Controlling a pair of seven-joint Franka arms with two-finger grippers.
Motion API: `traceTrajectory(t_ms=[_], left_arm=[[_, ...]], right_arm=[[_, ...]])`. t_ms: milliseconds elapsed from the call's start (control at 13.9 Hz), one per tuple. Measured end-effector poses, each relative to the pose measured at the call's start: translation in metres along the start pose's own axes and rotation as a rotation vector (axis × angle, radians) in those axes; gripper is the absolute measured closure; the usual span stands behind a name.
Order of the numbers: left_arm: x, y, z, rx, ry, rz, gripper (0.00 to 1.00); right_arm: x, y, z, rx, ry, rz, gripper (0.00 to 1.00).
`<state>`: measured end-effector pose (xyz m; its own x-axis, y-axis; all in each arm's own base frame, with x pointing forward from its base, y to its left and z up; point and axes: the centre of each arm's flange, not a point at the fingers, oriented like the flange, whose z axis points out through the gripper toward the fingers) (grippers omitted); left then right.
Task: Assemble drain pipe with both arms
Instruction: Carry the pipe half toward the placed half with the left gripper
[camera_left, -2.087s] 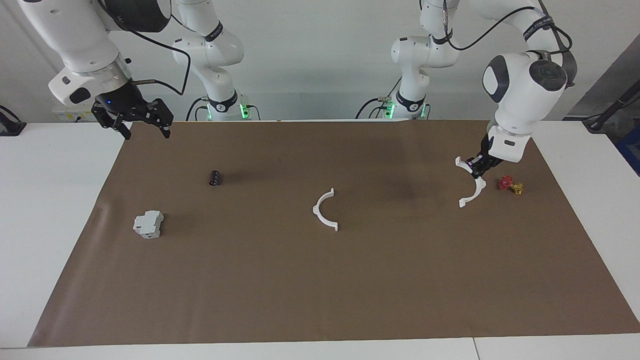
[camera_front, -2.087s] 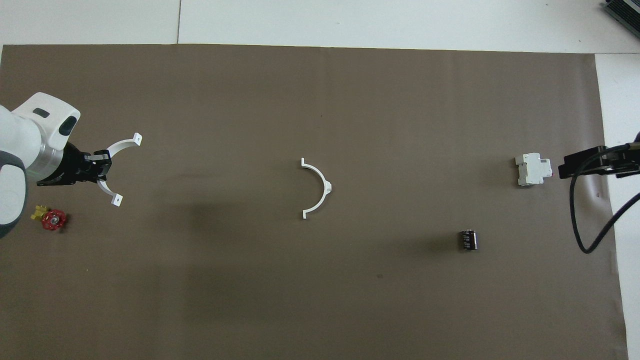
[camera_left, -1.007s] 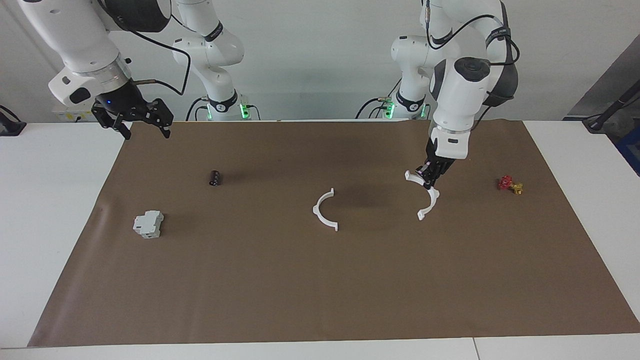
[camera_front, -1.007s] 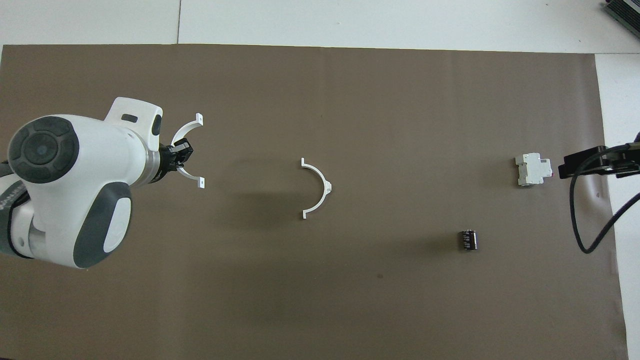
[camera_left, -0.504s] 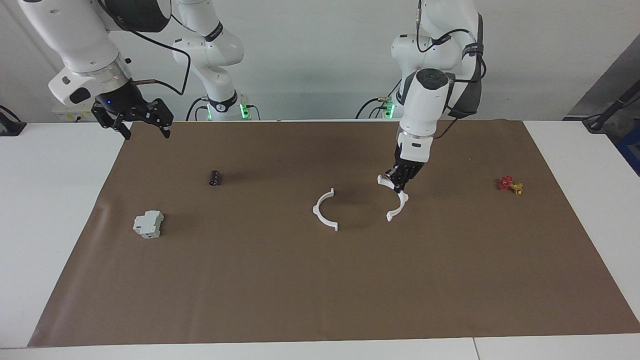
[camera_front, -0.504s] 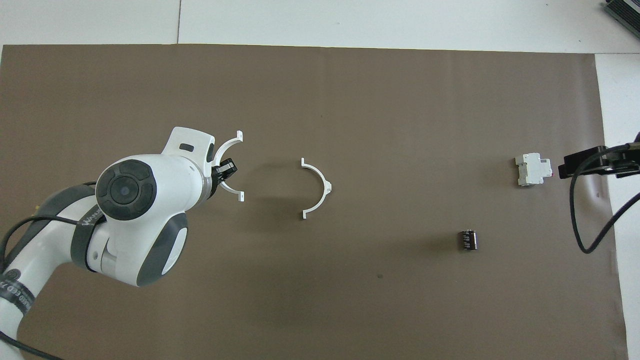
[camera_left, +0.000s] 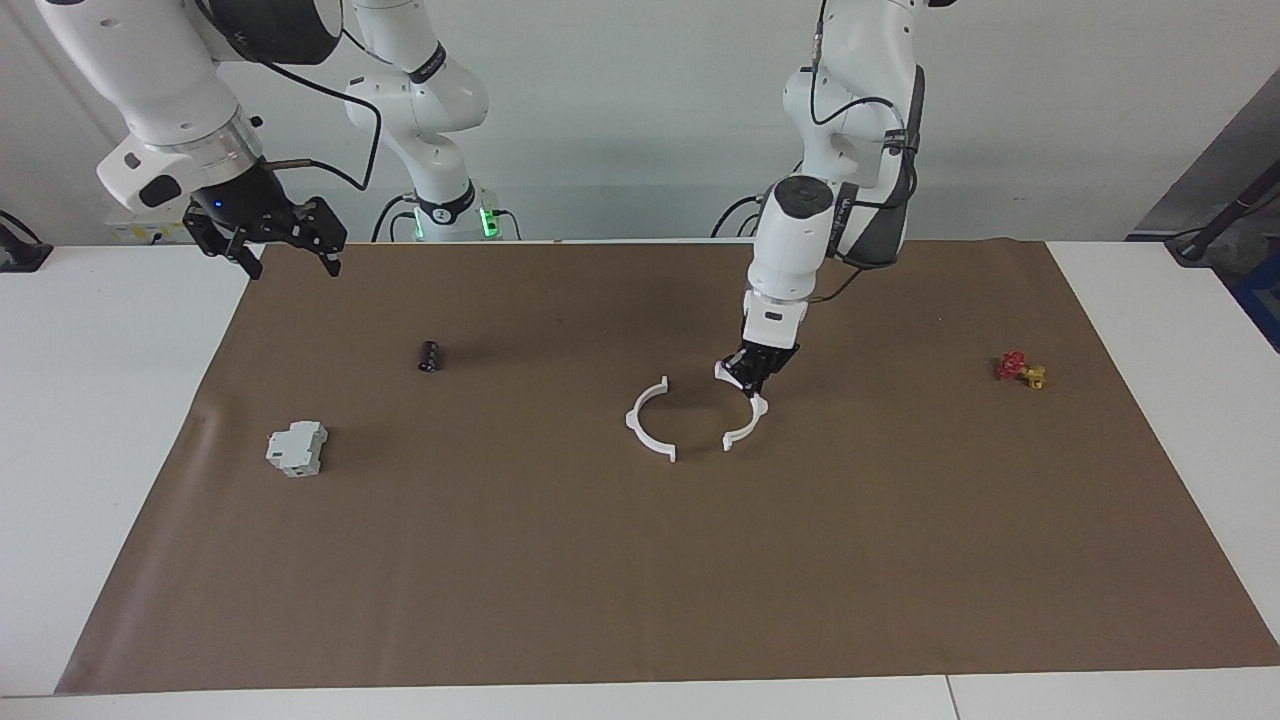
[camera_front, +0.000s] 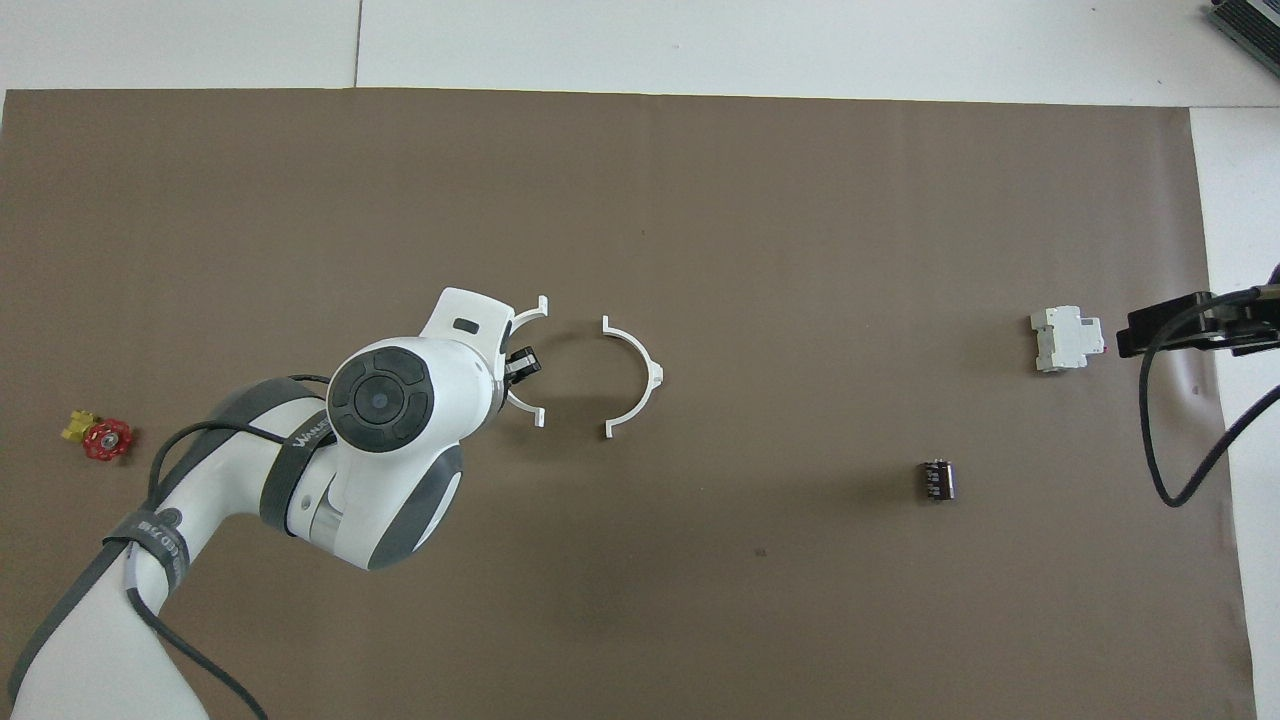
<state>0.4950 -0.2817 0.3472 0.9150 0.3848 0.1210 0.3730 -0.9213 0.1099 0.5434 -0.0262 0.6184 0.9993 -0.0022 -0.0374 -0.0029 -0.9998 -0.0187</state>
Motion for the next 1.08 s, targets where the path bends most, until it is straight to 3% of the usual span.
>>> traceTrajectory(t_ms=[432,1079], left_arm=[[-0.016,0.010,0.025,0.036,0.010,0.014,0.93],[-0.034,0.025,0.028,0.034,0.016,0.010,0.93]], right_arm=[[0.000,0.000,0.000,0.000,0.000,0.000,0.00],[0.000,0.000,0.000,0.000,0.000,0.000,0.00]])
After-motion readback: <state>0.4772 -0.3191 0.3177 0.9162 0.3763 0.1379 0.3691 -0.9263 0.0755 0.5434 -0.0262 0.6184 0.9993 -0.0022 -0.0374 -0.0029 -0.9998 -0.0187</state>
